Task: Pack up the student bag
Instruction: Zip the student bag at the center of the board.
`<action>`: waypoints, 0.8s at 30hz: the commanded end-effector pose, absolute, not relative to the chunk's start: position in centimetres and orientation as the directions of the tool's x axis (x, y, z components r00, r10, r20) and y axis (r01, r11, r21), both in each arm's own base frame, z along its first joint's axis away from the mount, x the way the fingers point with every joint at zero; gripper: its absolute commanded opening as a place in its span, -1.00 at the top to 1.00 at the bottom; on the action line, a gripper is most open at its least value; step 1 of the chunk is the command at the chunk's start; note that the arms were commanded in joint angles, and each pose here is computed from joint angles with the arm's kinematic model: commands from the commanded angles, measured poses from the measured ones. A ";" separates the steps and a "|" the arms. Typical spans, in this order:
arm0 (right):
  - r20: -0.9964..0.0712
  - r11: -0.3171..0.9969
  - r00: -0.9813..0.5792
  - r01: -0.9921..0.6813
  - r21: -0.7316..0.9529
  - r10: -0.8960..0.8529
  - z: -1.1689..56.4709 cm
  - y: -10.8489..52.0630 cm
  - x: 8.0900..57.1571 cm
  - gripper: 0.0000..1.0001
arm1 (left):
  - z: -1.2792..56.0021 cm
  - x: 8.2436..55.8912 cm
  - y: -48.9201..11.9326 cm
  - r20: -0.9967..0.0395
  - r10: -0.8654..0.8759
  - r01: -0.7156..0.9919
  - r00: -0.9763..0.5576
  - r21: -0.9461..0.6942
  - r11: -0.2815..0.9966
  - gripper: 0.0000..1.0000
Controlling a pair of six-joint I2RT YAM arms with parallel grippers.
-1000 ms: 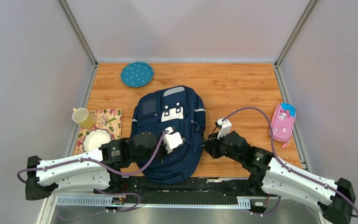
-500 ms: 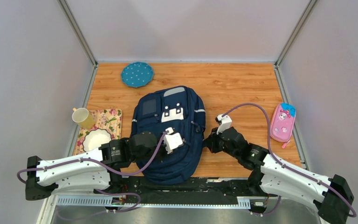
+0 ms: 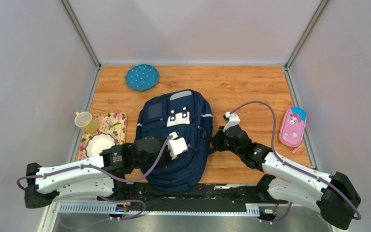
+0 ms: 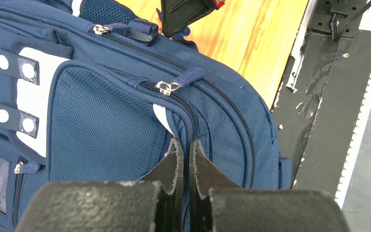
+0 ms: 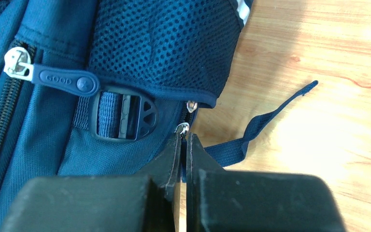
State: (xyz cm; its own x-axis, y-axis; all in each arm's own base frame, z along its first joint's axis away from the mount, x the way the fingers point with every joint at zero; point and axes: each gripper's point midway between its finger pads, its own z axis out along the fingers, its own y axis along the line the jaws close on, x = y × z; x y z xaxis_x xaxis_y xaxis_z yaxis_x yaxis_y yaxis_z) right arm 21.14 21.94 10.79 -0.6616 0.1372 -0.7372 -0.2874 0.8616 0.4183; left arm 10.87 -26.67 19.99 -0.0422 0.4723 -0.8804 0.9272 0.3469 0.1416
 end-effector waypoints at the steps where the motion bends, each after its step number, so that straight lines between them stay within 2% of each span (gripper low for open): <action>1: -0.776 0.856 -0.580 -0.244 0.455 0.247 13.9 21.8 24.2 1.00 | 23.4 10.1 -27.5 -0.935 0.355 0.939 -0.009 0.114 0.324 1.00; 7: -0.739 0.824 -0.627 -0.266 0.500 0.247 13.6 22.5 23.5 0.99 | 22.7 11.1 -27.0 -0.928 0.371 0.915 -0.032 0.123 0.385 1.00; 14: -0.635 0.720 -0.751 -0.340 0.605 0.179 12.4 24.6 19.6 0.50 | 22.7 11.5 -27.0 -0.931 0.363 0.904 -0.035 0.125 0.409 1.00; 18: -0.626 0.741 -0.761 -0.320 0.591 0.170 11.2 23.8 19.1 0.37 | 22.7 11.5 -27.1 -0.933 0.358 0.906 -0.035 0.121 0.405 1.00; 24: -0.653 0.813 -0.732 -0.254 0.525 0.193 10.3 21.5 19.8 0.28 | 23.0 11.5 -27.0 -0.936 0.349 0.905 -0.037 0.117 0.410 1.00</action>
